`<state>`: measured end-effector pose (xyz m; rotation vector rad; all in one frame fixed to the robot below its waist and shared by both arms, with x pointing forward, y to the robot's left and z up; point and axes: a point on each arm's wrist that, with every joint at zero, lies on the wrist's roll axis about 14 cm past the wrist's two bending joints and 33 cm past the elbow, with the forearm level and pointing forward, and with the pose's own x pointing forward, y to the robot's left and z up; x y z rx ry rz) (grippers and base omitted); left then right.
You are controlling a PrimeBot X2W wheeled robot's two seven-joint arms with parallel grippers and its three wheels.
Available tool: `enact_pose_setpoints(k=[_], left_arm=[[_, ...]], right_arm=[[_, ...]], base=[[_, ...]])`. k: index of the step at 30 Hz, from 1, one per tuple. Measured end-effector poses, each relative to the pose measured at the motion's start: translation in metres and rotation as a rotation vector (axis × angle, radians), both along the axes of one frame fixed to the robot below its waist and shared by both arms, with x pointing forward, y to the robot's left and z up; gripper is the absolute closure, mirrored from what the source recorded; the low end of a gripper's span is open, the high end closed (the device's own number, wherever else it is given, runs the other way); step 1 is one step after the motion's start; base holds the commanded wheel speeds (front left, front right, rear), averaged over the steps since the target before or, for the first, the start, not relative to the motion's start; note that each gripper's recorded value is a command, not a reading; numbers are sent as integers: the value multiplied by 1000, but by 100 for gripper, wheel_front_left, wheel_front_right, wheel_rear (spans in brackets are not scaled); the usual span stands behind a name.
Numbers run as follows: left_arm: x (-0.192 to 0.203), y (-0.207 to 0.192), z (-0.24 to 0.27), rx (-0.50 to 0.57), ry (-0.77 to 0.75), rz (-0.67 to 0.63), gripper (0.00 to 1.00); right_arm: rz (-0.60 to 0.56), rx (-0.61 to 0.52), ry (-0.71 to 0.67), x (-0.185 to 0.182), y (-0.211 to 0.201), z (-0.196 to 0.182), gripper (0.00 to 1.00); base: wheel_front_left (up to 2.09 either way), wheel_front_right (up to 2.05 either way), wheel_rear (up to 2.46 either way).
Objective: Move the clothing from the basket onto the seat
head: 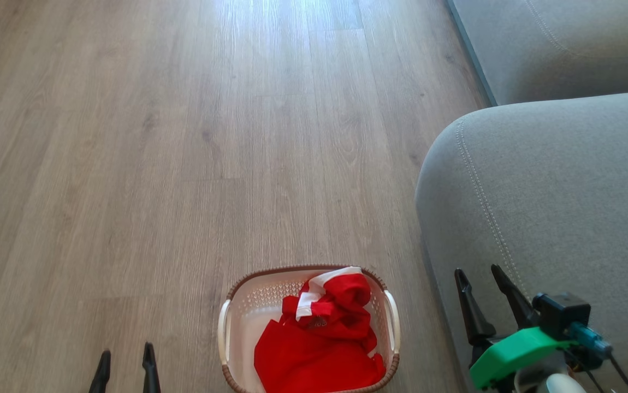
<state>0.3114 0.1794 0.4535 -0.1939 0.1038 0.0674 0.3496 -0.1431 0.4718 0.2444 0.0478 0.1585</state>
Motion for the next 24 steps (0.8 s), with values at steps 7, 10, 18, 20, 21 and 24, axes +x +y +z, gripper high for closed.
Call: enact_pose_setpoints(k=[7, 10, 18, 20, 21, 24], left_arm=[[-4, -2, -4, 75, 4, -21, 0], [-4, -2, -3, 110, -1, -29, 0], [-4, -2, -4, 124, 0, -30, 0], [-4, -2, -4, 124, 1, -30, 0], [-4, -2, -5, 124, 2, -30, 0], [-4, -2, -5, 124, 3, -29, 0]], right_arm=[[13, -85, -2, -1, 1, -3, 0], [21, -122, -2, -1, 3, -5, 0], [20, -137, 0, -1, 3, -6, 0], [19, -137, 2, -1, 2, -7, 0], [19, -137, 3, -1, 2, -7, 0], [20, -136, 5, 0, 2, -7, 0]], base=[[0, 0, 0], [0, 0, 0], [0, 0, 0], [0, 0, 0], [0, 0, 0], [0, 0, 0]])
